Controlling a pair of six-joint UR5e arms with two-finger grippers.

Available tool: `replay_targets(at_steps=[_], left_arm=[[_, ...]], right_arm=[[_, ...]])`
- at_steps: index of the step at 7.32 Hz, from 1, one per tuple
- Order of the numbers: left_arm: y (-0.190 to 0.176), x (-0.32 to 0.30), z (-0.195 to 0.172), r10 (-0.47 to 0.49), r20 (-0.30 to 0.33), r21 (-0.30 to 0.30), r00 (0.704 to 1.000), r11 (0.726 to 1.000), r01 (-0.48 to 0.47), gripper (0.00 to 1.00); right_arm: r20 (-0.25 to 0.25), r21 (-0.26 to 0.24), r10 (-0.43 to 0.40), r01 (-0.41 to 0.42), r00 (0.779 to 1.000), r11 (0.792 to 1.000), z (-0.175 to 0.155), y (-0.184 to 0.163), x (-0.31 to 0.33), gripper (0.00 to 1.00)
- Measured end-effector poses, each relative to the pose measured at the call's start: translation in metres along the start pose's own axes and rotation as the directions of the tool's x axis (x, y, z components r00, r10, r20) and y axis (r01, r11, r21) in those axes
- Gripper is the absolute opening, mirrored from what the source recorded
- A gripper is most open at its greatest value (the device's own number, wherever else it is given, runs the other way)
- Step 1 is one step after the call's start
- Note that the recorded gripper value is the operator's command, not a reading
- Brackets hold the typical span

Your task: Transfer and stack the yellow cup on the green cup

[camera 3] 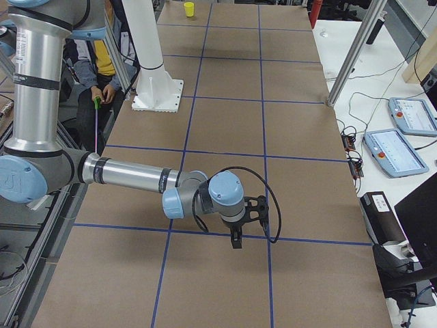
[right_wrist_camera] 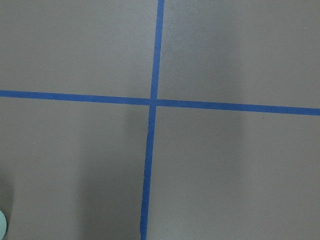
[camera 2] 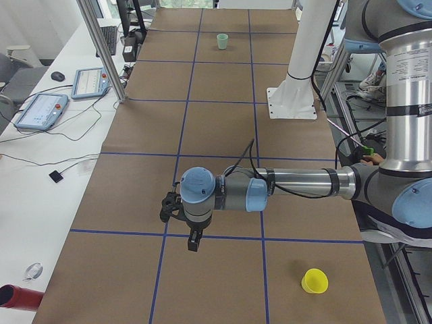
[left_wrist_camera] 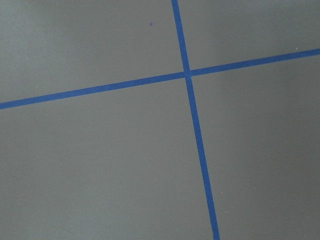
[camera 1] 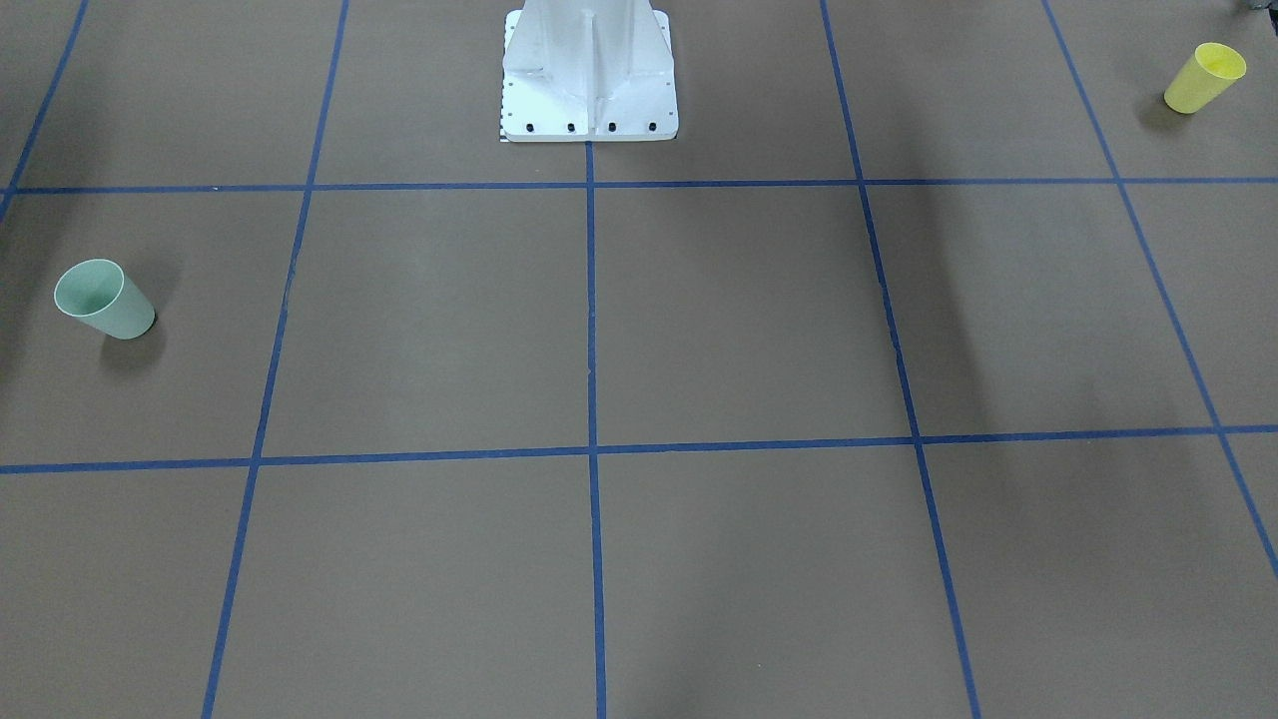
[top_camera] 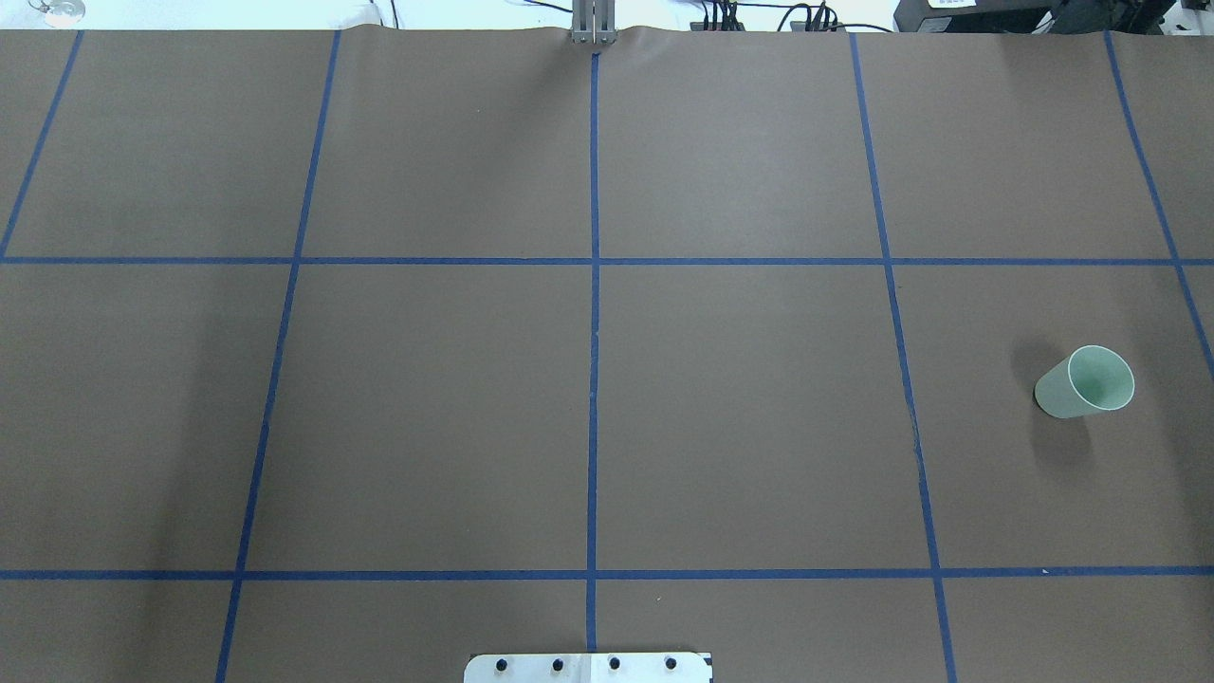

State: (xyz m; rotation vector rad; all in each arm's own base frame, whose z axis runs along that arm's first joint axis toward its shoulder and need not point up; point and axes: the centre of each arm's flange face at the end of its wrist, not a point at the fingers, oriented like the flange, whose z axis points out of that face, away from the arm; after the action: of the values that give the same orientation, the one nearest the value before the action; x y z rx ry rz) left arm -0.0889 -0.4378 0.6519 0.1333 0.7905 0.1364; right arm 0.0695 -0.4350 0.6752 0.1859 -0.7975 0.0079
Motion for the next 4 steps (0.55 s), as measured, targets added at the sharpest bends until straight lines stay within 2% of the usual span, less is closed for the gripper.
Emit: replay_targets(at_steps=[4], left_arm=[[0.0004,0.0008,-0.0004,0.008,0.009,-0.002,1.0,1.0,-0.008,1.0]], right_arm=[[0.002,-0.003,0.003,-0.003,1.0,1.0,0.0007,0.0004,0.0002,1.0]])
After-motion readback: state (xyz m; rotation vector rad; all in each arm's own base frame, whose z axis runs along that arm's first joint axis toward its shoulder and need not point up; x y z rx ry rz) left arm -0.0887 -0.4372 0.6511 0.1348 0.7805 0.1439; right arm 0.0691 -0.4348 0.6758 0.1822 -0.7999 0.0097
